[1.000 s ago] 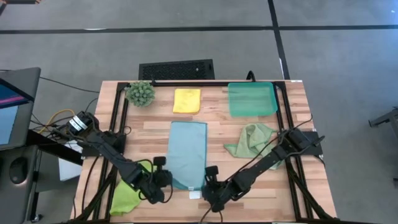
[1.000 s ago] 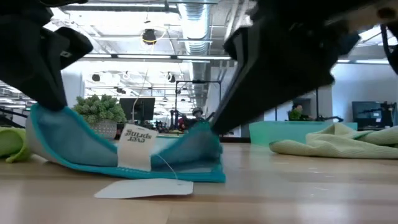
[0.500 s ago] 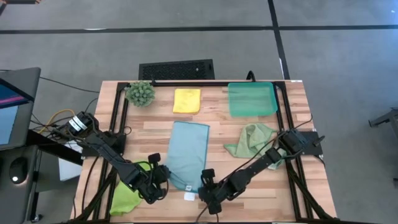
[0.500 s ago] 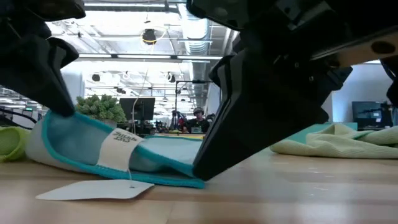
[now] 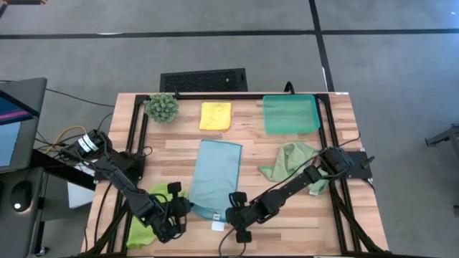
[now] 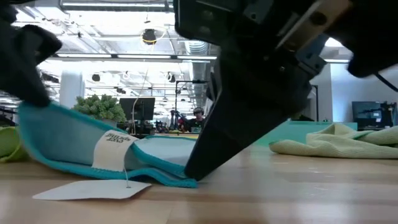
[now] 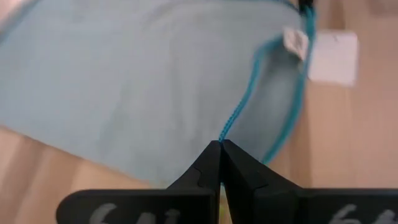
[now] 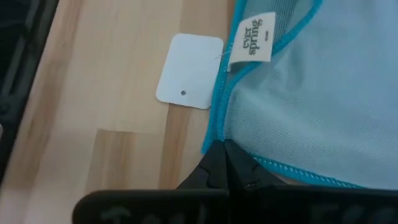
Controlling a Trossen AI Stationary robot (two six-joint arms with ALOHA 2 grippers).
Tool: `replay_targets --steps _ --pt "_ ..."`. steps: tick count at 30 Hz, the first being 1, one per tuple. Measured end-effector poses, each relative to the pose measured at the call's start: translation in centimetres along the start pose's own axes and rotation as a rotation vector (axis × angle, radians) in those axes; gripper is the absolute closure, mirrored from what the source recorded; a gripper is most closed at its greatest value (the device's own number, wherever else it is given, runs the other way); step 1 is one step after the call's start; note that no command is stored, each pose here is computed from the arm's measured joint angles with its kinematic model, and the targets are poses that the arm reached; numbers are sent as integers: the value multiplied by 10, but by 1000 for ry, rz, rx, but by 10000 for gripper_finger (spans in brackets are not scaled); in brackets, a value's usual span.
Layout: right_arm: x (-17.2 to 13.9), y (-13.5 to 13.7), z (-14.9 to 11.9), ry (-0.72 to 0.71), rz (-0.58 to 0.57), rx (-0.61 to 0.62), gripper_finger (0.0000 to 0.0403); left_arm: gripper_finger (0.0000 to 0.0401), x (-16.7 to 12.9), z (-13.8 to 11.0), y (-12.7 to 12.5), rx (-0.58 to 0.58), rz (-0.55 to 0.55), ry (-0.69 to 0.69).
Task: Fold microfiber towels
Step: Fold the blue microfiber cloth
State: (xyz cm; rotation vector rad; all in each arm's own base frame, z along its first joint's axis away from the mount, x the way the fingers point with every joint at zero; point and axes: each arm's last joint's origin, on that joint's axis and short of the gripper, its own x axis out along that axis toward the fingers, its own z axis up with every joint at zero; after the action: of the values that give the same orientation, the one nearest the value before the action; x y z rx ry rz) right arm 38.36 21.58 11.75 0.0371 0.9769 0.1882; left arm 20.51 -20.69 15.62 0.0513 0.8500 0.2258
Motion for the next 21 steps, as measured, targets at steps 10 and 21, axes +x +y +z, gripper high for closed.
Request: replay_targets --steps 10,21 --pt "0 -6 1 49 66 59 403 401 3 -4 -13 46 -233 160" --pt "0 -2 -3 93 111 78 403 401 31 -8 -19 113 -270 219"
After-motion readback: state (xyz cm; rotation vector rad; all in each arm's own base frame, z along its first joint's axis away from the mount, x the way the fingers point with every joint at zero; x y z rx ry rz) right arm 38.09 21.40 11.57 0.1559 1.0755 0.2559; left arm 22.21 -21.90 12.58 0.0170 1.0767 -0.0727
